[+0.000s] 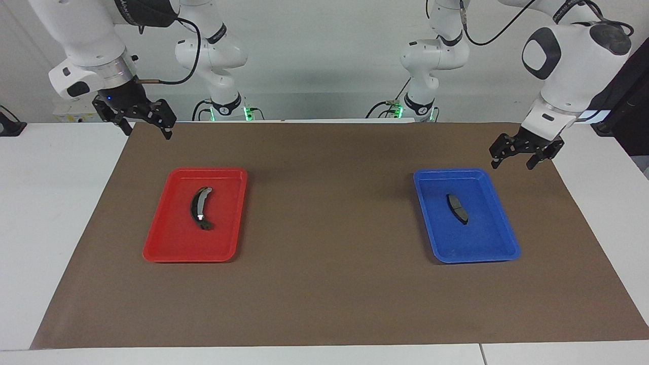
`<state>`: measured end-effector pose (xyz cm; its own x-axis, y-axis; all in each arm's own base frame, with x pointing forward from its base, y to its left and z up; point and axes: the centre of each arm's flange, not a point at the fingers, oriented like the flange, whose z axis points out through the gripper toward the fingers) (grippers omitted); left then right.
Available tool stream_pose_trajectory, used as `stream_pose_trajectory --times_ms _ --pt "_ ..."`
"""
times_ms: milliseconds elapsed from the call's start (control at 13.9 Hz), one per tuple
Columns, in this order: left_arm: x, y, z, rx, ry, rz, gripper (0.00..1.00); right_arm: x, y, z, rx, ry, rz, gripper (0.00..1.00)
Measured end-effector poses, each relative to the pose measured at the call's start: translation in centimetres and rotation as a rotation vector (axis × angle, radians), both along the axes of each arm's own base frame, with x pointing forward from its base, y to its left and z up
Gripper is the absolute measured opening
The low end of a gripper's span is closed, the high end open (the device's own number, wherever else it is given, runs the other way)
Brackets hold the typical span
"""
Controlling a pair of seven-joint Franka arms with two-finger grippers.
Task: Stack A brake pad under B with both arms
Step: 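Reach into the blue tray and grasp the small dark brake pad with the left gripper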
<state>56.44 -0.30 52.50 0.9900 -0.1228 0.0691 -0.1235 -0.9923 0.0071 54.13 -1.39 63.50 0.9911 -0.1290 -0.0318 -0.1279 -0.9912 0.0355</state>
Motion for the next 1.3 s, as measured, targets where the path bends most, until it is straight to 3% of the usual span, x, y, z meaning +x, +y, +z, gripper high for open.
stream_pose_trajectory --times_ms 288,577,937,1009,1081,1225,1297 --pt "-0.4 -0.3 -8.9 0.002 -0.016 0.005 1.0 0.0 0.0 0.0 0.0 0.0 -0.001 1.0" --pt "-1.1 -1.3 -16.2 -0.002 0.003 0.099 1.0 0.0 0.0 0.0 0.0 0.0 -0.001 1.0" --pt "-2.6 -2.9 -20.3 -0.005 -0.002 0.127 0.95 0.0 0.0 0.0 0.0 0.0 -0.001 1.0" --pt "-2.8 -2.9 -20.6 -0.005 0.002 0.127 0.86 0.0 0.0 0.0 0.0 0.0 -0.001 1.0" --pt "-2.9 -2.9 -20.9 -0.004 0.005 0.129 0.86 0.0 0.0 0.0 0.0 0.0 -0.001 1.0" --pt "-3.1 -2.9 -21.6 -0.004 0.01 0.142 0.73 0.0 -0.1 0.0 0.0 0.0 -0.001 1.0" --pt "-3.2 -2.9 -21.9 -0.004 0.015 0.151 0.71 0.0 0.0 0.0 0.0 0.0 -0.001 1.0"
